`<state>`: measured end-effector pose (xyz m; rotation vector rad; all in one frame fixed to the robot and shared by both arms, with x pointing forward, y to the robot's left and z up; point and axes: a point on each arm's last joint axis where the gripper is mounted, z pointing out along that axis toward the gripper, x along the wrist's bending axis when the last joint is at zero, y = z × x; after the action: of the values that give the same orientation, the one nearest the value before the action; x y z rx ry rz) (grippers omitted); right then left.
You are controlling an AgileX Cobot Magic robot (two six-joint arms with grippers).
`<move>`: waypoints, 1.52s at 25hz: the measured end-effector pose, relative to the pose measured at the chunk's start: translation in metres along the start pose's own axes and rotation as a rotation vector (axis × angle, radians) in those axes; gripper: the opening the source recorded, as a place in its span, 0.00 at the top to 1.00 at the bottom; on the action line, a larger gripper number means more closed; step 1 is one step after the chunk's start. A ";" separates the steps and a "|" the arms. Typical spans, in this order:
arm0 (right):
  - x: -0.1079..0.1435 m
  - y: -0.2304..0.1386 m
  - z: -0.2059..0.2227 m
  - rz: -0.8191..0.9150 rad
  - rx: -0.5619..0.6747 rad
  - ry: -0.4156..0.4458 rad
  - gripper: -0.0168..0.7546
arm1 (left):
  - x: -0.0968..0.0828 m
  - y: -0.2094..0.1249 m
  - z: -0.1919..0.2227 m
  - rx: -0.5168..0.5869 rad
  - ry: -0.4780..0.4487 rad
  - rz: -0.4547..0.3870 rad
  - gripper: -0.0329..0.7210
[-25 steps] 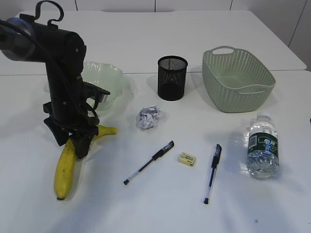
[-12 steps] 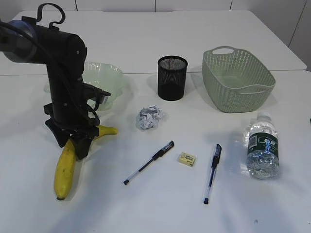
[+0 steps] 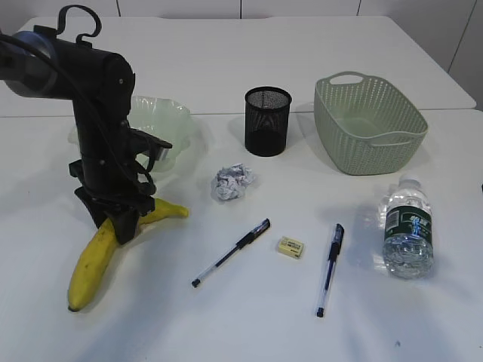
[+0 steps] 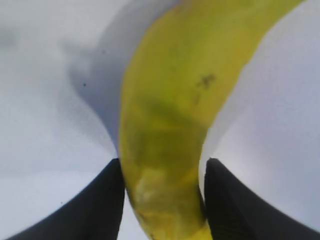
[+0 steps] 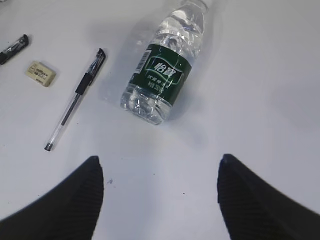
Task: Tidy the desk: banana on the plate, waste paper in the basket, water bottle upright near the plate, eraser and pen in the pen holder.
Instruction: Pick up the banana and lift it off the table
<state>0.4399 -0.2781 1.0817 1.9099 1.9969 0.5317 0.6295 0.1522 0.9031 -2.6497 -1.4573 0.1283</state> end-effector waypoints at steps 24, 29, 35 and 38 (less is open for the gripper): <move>0.000 -0.002 0.000 0.000 0.017 -0.001 0.30 | -0.003 0.001 0.000 -0.007 -0.032 -0.013 0.58; 0.000 -0.002 0.000 0.000 0.017 -0.001 0.30 | -0.006 0.001 0.000 -0.014 -0.069 -0.028 0.58; 0.000 -0.002 0.000 0.000 0.017 -0.001 0.30 | -0.009 0.002 -0.001 -0.022 -0.100 -0.041 0.58; 0.000 -0.002 0.000 0.000 0.017 -0.001 0.30 | -0.011 0.006 -0.012 -0.060 -0.126 -0.051 0.58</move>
<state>0.4386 -0.2783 1.0809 1.9195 2.0068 0.5155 0.6300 0.1390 0.9143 -2.6938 -1.5889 0.2548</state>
